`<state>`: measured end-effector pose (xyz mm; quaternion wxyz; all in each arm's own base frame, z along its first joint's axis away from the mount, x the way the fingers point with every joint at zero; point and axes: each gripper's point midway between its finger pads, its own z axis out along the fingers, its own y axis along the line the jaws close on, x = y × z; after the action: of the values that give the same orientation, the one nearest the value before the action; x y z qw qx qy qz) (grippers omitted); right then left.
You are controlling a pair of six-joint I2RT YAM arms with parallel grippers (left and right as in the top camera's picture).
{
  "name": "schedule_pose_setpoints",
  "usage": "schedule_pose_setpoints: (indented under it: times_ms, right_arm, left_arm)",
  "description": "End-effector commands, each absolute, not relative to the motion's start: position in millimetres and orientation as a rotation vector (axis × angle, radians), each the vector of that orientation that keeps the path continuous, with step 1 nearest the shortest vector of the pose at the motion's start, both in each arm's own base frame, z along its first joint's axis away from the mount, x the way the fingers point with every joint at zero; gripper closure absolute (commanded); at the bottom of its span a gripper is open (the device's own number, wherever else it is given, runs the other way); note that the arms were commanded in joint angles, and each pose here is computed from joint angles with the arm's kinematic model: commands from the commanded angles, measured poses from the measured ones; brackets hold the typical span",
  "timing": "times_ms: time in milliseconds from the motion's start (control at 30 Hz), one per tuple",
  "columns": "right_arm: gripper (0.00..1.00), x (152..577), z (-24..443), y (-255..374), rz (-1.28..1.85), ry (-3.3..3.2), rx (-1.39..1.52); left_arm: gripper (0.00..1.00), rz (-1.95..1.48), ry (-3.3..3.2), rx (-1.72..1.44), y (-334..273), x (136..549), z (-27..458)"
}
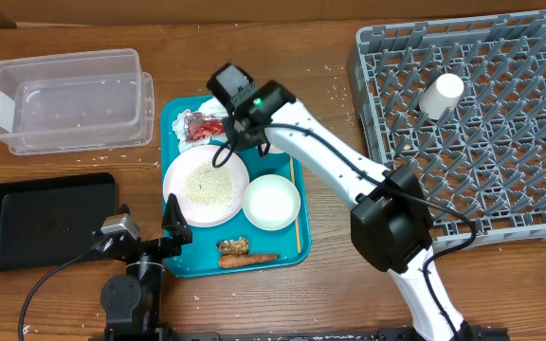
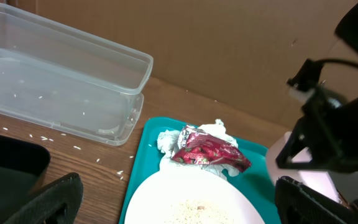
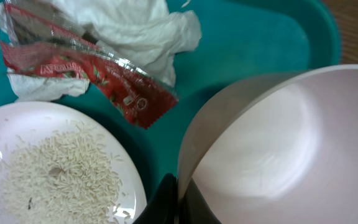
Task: Sort waste into correct bins and load items into the dishwasher
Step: 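Carry the white bowl to the dish rack and lower it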
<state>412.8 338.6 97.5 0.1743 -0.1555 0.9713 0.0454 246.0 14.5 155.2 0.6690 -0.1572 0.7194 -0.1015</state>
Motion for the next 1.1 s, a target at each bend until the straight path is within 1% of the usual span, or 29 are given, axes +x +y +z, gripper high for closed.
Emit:
schedule_pose_setpoints:
  times_ms: [0, 133, 200, 267, 367, 500, 600, 700, 800, 1000, 1067]
  right_arm:
    - [0.96, 437.1, 144.9, 324.5, 0.182, 2.692, -0.31]
    - [0.96, 457.1, 199.3, 272.6, 0.231, 2.674, -0.041]
    - [0.96, 465.8, 224.4, 242.1, 0.279, 2.656, 0.045]
    - [0.96, 474.9, 253.9, 193.6, 0.356, 2.628, 0.173]
    - [0.96, 478.6, 283.0, 130.3, 0.481, 2.59, 0.346]
    - [0.96, 476.0, 310.1, 43.7, 0.666, 2.51, 0.56]
    - [0.96, 474.2, 319.9, -5.4, 0.803, 2.444, 0.598]
    - [0.96, 468.3, 319.3, -51.3, 0.895, 2.389, 0.638]
    - [0.96, 463.0, 316.6, -81.8, 0.963, 2.343, 0.639]
    - [0.96, 465.6, 310.4, -96.8, 1.168, 2.226, 0.505]
    - [0.96, 473.0, 303.8, -90.6, 1.304, 2.148, 0.429]
  left_arm:
    - [0.0, -0.248, 1.614, -0.357, 12.8, 245.9, 156.1]
    - [0.0, -0.248, 1.614, -0.357, 12.8, 245.9, 156.1]
    - [0.0, -0.248, 1.614, -0.357, 12.8, 245.9, 156.1]
    - [0.0, -0.248, 1.614, -0.357, 12.8, 245.9, 156.1]
    - [0.0, -0.248, 1.614, -0.357, 12.8, 245.9, 156.1]
    - [0.0, -0.248, 1.614, -0.357, 12.8, 245.9, 156.1]
    - [0.0, -0.248, 1.614, -0.357, 12.8, 245.9, 156.1]
    - [0.0, -0.248, 1.614, -0.357, 12.8, 245.9, 156.1]
    - [0.0, -0.248, 1.614, -0.357, 12.8, 245.9, 156.1]
    - [0.0, -0.248, 1.614, -0.357, 12.8, 245.9, 156.1]
    - [0.0, -0.248, 1.614, -0.357, 12.9, 245.9, 156.1]
